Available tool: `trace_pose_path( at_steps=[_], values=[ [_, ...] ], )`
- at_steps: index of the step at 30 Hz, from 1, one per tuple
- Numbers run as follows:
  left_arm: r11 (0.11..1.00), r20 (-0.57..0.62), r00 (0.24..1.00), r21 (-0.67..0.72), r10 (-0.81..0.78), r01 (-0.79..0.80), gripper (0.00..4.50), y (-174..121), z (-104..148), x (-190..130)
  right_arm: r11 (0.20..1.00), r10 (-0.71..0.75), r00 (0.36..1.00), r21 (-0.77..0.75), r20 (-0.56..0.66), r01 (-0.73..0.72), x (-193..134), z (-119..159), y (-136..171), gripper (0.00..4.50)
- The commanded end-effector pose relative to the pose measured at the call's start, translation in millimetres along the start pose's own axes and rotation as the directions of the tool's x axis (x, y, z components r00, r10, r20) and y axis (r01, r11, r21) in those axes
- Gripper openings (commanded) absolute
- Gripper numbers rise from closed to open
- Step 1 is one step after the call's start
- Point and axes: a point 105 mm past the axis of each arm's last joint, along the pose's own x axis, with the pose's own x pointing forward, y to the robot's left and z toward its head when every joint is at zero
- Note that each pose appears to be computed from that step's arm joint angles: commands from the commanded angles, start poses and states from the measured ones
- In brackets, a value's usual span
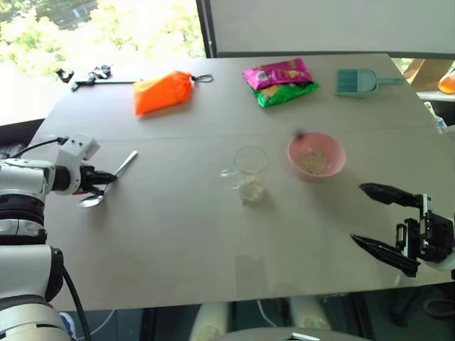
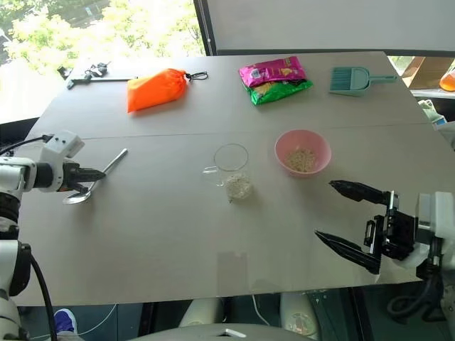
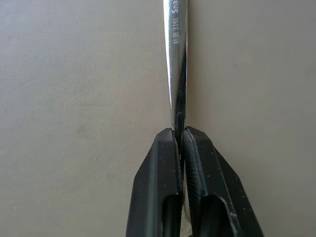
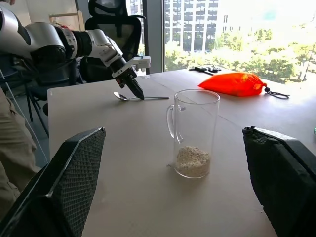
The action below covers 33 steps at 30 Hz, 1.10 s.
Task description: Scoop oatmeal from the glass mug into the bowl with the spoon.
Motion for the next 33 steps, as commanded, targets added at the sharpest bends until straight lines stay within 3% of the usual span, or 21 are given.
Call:
trace_pose_path(
  at_steps=[1, 7, 10, 12, 16, 18, 20, 23, 29, 33],
  values=[
    [0.999, 0.179, 0.983, -0.005, -0.038, 0.040, 0.05, -11.2, 29.2, -13.9, 1.000, -0.009, 1.000, -0.009, -0.015, 0.009, 7.9, 5.3, -1.8, 4.50],
    [0.998, 0.381, 0.922, 0.045, -0.065, 0.052, 0.05, -38.5, 47.3, -48.8, 0.996, -0.087, 0.996, 0.000, 0.015, 0.087, 19.3, 16.3, -14.4, 4.50],
    [0.988, 0.504, 0.853, 0.130, -0.135, 0.080, 0.05, -73.7, 58.7, -69.6, 0.995, -0.098, 0.995, 0.004, 0.025, 0.098, 25.4, 20.5, -16.0, 4.50],
    [0.976, 0.555, 0.809, 0.193, -0.192, 0.099, 0.05, -98.5, 65.9, -79.9, 0.991, -0.126, 0.991, -0.039, -0.038, 0.124, 28.0, 18.2, -16.5, 4.50],
    [0.944, 0.655, 0.694, 0.310, -0.299, 0.114, 0.05, -140.9, 101.7, -96.5, 0.971, -0.237, 0.963, -0.053, -0.129, 0.232, 31.7, 20.1, -27.0, 4.50],
    [0.926, 0.696, 0.637, 0.371, -0.332, 0.077, 0.05, -156.3, 127.7, -100.9, 0.984, -0.177, 0.979, 0.013, -0.102, 0.179, 43.2, 30.9, -25.8, 4.50],
    [0.897, 0.711, 0.609, 0.442, -0.353, 0.004, 0.05, -167.4, 149.0, -100.8, 0.982, -0.187, 0.977, -0.009, -0.106, 0.187, 53.3, 38.8, -34.7, 4.50],
    [0.840, 0.712, 0.573, 0.538, -0.406, -0.072, 0.05, -184.8, 171.6, -92.2, 0.965, -0.244, 0.970, 0.095, -0.019, 0.245, 76.3, 60.8, -56.2, 4.50],
    [0.707, 0.675, 0.534, 0.682, -0.509, -0.188, 0.05, -226.3, 188.3, -47.1, 0.895, -0.350, 0.937, 0.294, -0.005, 0.336, 139.8, 74.9, -95.8, 4.50],
    [0.693, 0.701, 0.452, 0.686, -0.551, -0.219, 0.05, -246.3, 199.1, -40.9, 0.867, -0.311, 0.950, 0.410, 0.005, 0.282, 159.5, 77.0, -92.3, 4.50]
  ],
)
